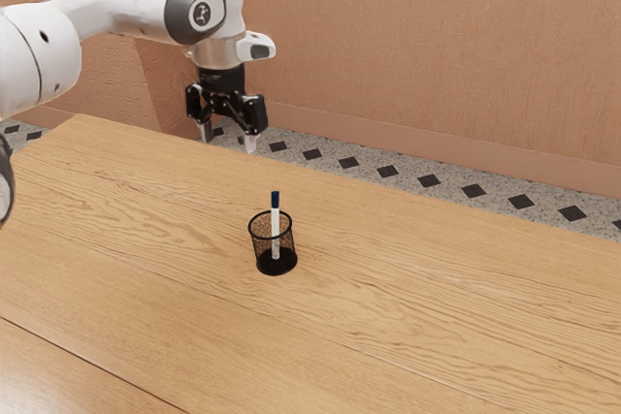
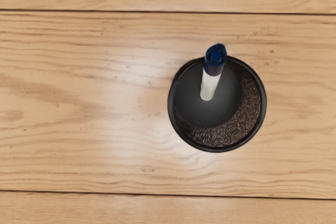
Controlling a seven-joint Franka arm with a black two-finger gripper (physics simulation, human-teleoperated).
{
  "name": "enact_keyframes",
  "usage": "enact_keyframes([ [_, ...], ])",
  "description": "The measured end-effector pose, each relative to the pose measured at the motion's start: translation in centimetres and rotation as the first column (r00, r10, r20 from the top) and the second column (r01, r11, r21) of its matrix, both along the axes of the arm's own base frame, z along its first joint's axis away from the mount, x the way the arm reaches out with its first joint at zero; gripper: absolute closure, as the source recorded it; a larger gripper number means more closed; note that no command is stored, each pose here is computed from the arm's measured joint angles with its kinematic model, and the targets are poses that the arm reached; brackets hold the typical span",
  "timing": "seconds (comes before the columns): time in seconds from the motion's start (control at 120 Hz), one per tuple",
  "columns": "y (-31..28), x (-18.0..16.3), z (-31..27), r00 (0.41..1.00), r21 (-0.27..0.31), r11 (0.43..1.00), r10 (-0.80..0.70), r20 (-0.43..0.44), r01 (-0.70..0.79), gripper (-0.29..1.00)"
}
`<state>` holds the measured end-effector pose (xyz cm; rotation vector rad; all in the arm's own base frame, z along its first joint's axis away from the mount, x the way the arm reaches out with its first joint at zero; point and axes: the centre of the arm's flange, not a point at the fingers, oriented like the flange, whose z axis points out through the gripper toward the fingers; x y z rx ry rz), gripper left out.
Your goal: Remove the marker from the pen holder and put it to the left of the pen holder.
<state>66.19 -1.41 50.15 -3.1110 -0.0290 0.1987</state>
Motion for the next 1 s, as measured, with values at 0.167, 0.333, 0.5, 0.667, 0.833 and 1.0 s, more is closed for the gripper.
enact_keyframes([
  [0.167, -0.9, 1.4, -4.2, 0.999, -0.005, 1.000, -0.017, -0.029, 0.016, 0.00],
  [0.333, -1.8, 3.9, -9.3, 0.998, -0.003, 0.999, -0.035, -0.050, 0.035, 0.00],
  [0.5, -3.3, 5.0, -10.2, 0.998, 0.006, 0.998, -0.067, -0.013, 0.067, 0.00],
  [0.667, -2.8, 7.1, -13.8, 0.998, 0.012, 0.998, -0.060, -0.008, 0.060, 0.00],
  [0.833, -3.2, 7.0, -15.4, 0.998, -0.014, 0.998, -0.056, -0.016, 0.055, 0.00],
  [1.0, -3.0, 6.6, -16.0, 0.998, -0.024, 0.999, -0.049, -0.035, 0.048, 0.03],
])
